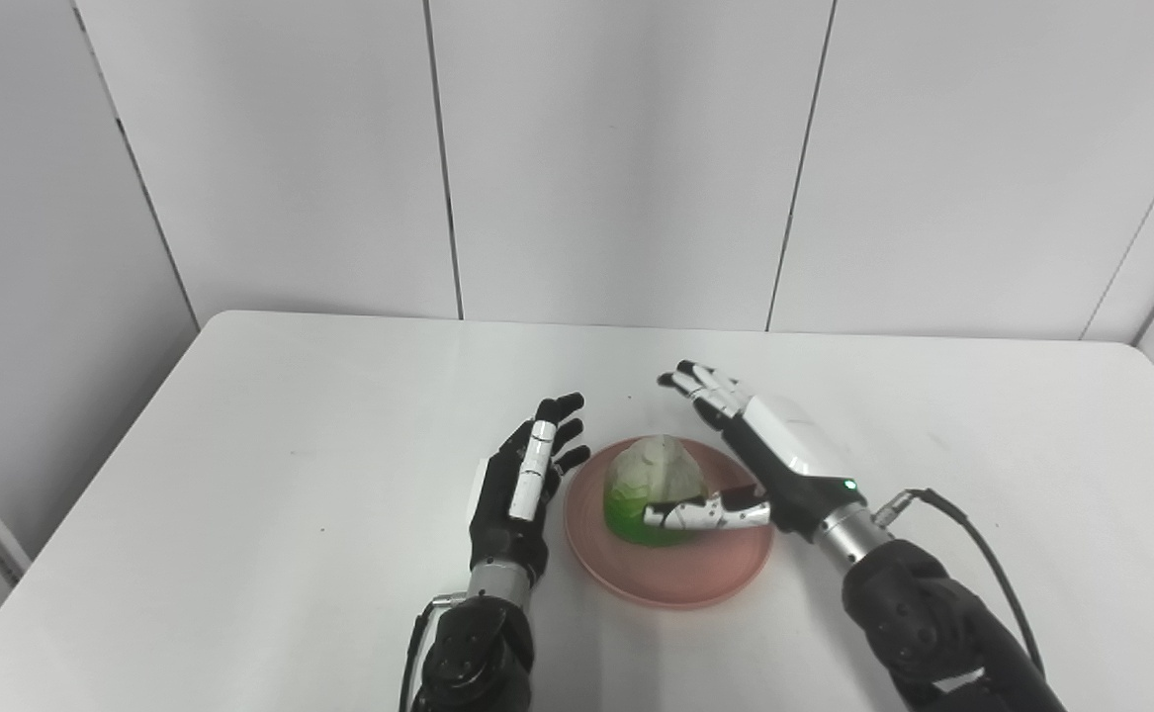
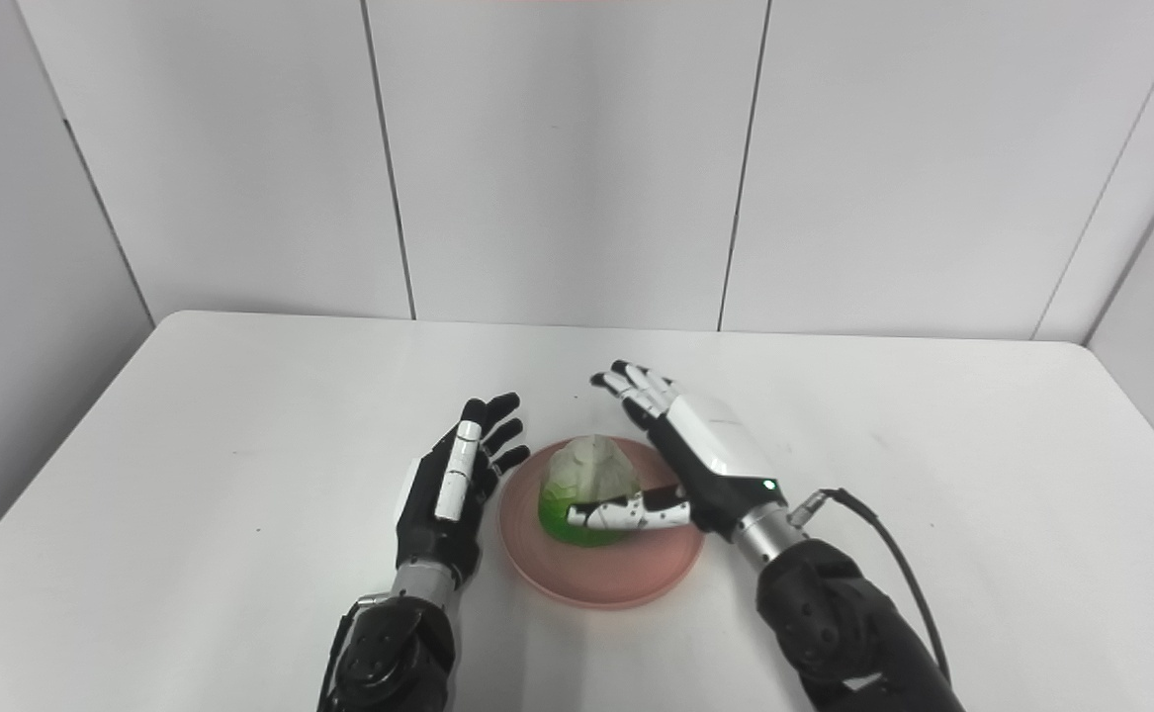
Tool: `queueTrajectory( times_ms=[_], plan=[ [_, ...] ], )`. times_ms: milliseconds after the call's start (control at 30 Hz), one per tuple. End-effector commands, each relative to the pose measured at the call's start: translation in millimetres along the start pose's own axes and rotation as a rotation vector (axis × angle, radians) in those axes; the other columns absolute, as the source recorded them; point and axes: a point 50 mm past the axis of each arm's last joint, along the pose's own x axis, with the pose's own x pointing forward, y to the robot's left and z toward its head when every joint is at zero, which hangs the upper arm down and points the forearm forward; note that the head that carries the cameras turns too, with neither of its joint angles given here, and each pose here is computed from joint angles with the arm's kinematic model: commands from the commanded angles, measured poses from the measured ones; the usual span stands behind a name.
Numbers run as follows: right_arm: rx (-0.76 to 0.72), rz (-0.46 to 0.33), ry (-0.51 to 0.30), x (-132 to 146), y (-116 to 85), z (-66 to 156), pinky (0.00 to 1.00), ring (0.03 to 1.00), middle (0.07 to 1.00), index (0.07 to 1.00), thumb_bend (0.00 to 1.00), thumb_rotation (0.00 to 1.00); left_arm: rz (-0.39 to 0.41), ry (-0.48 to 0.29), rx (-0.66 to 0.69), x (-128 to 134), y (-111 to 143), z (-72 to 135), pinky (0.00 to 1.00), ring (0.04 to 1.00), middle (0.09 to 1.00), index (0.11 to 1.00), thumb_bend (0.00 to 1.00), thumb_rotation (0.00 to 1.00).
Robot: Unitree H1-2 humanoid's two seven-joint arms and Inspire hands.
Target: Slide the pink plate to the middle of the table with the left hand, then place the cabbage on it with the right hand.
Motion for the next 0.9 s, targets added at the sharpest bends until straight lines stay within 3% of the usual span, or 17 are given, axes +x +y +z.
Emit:
queueTrajectory(
  times_ms=[0, 33, 67, 100, 200, 267, 367, 500, 567, 733, 867],
  plan=[
    [0.011, -0.11, -0.092, 7, -22, 14, 0.94, 0.963, 0.963, 0.899, 1.0, 0.72, 0.024, 0.032, -0.008, 0, 2, -5, 0.83, 0.872, 0.88, 0.686, 0.73, 0.78],
    [0.05, -0.151, -0.106, 6, -25, 12, 0.92, 0.953, 0.958, 0.897, 1.0, 0.74, 0.028, 0.022, -0.001, 1, 3, -4, 0.84, 0.874, 0.88, 0.69, 0.73, 0.78],
    [0.078, -0.181, -0.116, 5, -26, 11, 0.8, 0.907, 0.932, 0.889, 1.0, 0.77, 0.031, 0.014, 0.004, 1, 4, -3, 0.84, 0.878, 0.873, 0.692, 0.72, 0.78],
    [0.122, -0.215, -0.123, 4, -27, 8, 0.76, 0.891, 0.923, 0.886, 1.0, 0.79, 0.038, 0.002, 0.025, 2, 5, -2, 0.85, 0.879, 0.871, 0.693, 0.71, 0.78],
    [0.238, -0.295, -0.126, 2, -27, 3, 0.76, 0.874, 0.906, 0.894, 1.0, 0.87, 0.057, -0.028, 0.092, 3, 7, 0, 0.8, 0.871, 0.856, 0.728, 0.72, 0.82],
    [0.336, -0.345, -0.119, -1, -25, 1, 0.8, 0.877, 0.9, 0.892, 0.97, 0.93, 0.072, -0.051, 0.127, 4, 9, 2, 0.79, 0.875, 0.885, 0.787, 0.74, 0.84],
    [0.556, -0.412, -0.091, -5, -15, -7, 0.79, 0.853, 0.89, 0.896, 0.93, 0.96, 0.106, -0.101, 0.178, 5, 9, 3, 0.82, 0.884, 0.907, 0.812, 0.78, 0.83],
    [0.836, -0.495, 0.03, -12, 2, -21, 0.84, 0.854, 0.878, 0.895, 0.93, 0.97, 0.141, -0.174, 0.309, 6, 11, 5, 0.87, 0.89, 0.919, 0.872, 0.8, 0.85],
    [0.915, -0.531, 0.092, -16, 11, -28, 0.88, 0.869, 0.884, 0.898, 0.92, 1.0, 0.146, -0.198, 0.335, 7, 13, 5, 0.85, 0.891, 0.902, 0.899, 0.81, 0.85],
    [1.015, -0.568, 0.192, -23, 32, -40, 0.94, 0.901, 0.91, 0.921, 0.88, 1.0, 0.148, -0.195, 0.364, 9, 17, 7, 0.84, 0.901, 0.905, 0.912, 0.8, 0.87],
    [0.958, -0.559, 0.237, -28, 47, -43, 0.99, 0.918, 0.913, 0.928, 0.86, 1.0, 0.141, -0.169, 0.357, 13, 20, 10, 0.88, 0.925, 0.923, 0.918, 0.82, 0.88]
  ],
)
